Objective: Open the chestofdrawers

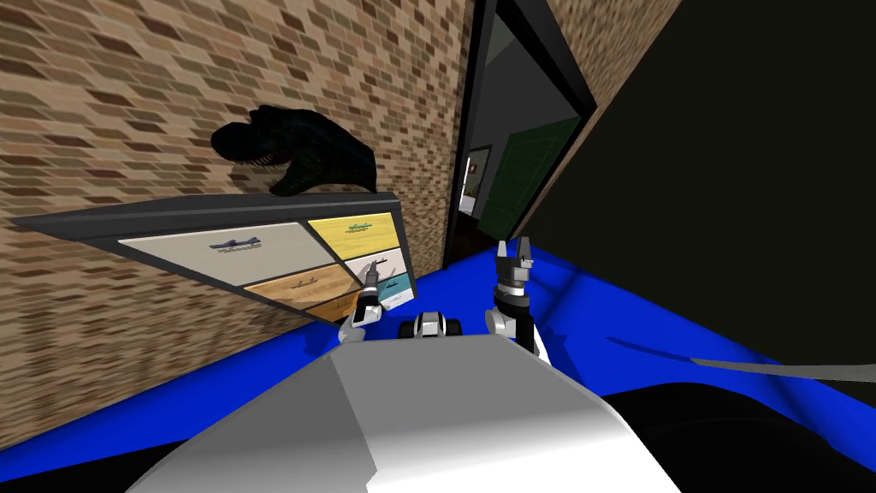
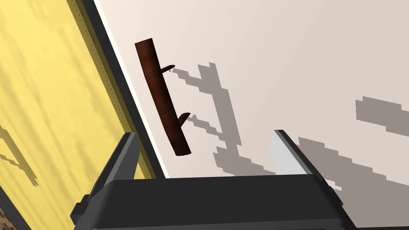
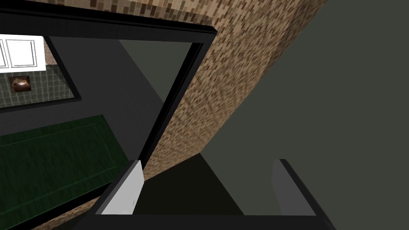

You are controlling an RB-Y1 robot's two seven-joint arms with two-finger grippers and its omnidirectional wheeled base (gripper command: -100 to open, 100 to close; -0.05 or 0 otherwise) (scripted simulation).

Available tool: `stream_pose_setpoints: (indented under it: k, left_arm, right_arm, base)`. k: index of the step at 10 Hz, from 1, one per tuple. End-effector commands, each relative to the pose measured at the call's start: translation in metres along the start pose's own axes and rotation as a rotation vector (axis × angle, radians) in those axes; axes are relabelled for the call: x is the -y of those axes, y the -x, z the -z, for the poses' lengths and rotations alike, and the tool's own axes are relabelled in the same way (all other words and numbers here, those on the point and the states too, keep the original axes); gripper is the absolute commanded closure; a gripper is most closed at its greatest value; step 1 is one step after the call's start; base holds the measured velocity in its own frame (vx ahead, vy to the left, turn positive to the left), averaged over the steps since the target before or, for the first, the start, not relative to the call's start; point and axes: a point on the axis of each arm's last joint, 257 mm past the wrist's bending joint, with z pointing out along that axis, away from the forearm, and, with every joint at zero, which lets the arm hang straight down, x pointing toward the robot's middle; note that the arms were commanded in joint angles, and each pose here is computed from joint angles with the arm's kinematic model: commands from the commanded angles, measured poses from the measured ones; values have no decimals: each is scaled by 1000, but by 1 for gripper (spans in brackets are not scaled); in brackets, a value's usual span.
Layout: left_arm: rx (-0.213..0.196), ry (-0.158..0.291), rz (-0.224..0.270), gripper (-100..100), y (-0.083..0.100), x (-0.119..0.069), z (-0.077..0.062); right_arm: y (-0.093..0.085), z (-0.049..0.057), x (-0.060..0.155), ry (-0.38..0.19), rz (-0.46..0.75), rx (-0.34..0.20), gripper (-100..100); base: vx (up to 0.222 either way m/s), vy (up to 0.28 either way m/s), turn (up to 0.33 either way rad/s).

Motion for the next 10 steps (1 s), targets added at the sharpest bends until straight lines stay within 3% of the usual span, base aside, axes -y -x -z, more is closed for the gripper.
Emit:
stream_pose_setpoints:
  k: [1, 2, 3, 5, 6, 7, 8, 9, 10]
  left_arm:
    - [-10, 37, 3, -100, -8, -18, 0]
    - [-10, 37, 3, -100, -8, -18, 0]
    - [30, 18, -11, -100, 13, -13, -17]
    - [18, 37, -2, -100, 3, -20, -22]
    - [61, 25, -15, -100, 26, -17, -36]
    - [52, 34, -6, -100, 17, -19, -43]
    - [46, 53, -6, -100, 14, -27, -40]
    - [91, 38, -15, -100, 37, -21, -55]
    - [83, 50, -8, -100, 30, -24, -60]
  right_arm:
    - [0, 0, 0, 0, 0, 0, 0]
    - [0, 0, 0, 0, 0, 0, 0]
    - [0, 0, 0, 0, 0, 0, 0]
    - [0, 0, 0, 0, 0, 0, 0]
    - [0, 0, 0, 0, 0, 0, 0]
    - [0, 0, 0, 0, 0, 0, 0]
    - [0, 0, 0, 0, 0, 0, 0]
    - [0, 0, 0, 0, 0, 0, 0]
    - [0, 0, 0, 0, 0, 0, 0]
  base:
    - [-7, 5, 13]
    - [9, 4, 4]
    - [-63, -3, -155]
    - [-66, -6, -56]
    - [-104, -18, -172]
    - [-106, -13, -90]
    - [-45, -7, 21]
    - [-85, -9, -140]
    - [-81, -13, -99]
